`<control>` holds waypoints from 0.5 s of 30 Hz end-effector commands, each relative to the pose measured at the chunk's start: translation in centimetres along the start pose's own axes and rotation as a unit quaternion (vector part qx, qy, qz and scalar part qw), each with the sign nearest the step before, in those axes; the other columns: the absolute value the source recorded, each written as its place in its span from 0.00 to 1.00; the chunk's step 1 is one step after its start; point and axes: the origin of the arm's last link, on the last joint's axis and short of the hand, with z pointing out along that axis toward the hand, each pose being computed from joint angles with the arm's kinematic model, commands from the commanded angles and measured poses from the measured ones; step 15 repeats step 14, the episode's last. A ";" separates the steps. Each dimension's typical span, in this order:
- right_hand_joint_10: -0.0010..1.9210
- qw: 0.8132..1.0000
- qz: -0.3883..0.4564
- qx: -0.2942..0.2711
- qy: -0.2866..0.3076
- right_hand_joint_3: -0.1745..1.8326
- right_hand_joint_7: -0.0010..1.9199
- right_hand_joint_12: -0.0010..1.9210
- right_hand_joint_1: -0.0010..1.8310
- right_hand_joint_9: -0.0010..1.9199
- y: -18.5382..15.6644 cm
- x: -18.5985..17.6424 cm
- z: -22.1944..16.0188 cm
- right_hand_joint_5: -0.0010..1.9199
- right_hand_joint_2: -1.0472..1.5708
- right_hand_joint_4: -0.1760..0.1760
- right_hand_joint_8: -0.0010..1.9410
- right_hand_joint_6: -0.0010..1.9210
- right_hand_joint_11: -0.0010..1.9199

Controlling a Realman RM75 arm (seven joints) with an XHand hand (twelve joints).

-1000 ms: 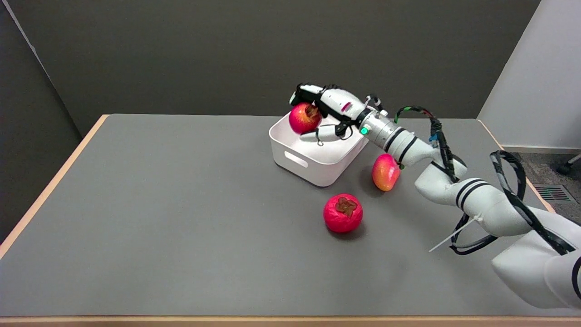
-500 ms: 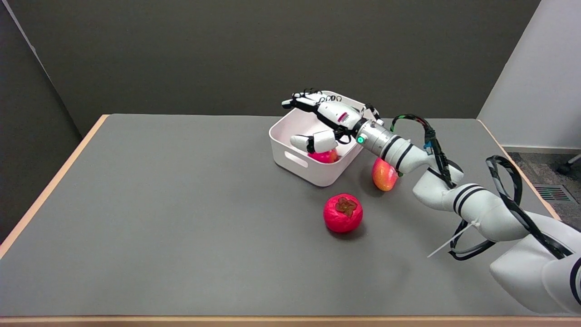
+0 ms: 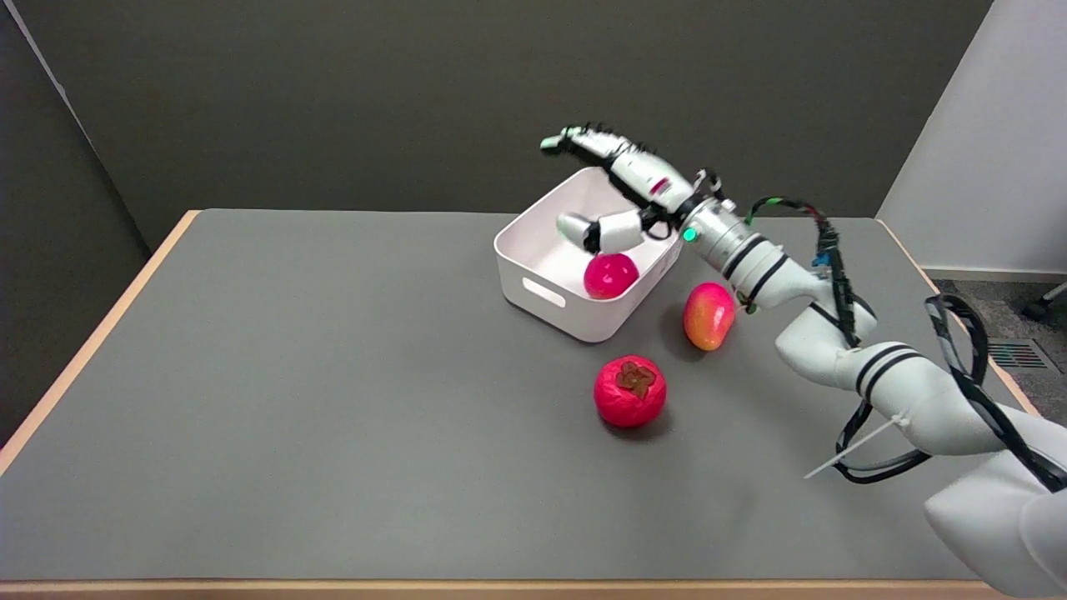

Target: Place the pomegranate into the white box.

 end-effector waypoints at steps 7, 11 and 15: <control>0.30 0.924 0.165 0.005 0.344 0.57 0.11 0.53 0.17 0.01 0.2 11.5 -16.4 0.10 0.63 0.75 0.17 0.26 0.00; 0.30 0.897 0.200 -0.029 0.393 0.57 0.11 0.54 0.17 0.02 2.0 11.0 -20.8 0.10 0.64 0.73 0.17 0.26 0.00; 0.31 0.882 0.204 -0.029 0.423 0.57 0.12 0.54 0.17 0.02 2.4 11.5 -22.6 0.11 0.64 0.73 0.17 0.26 0.00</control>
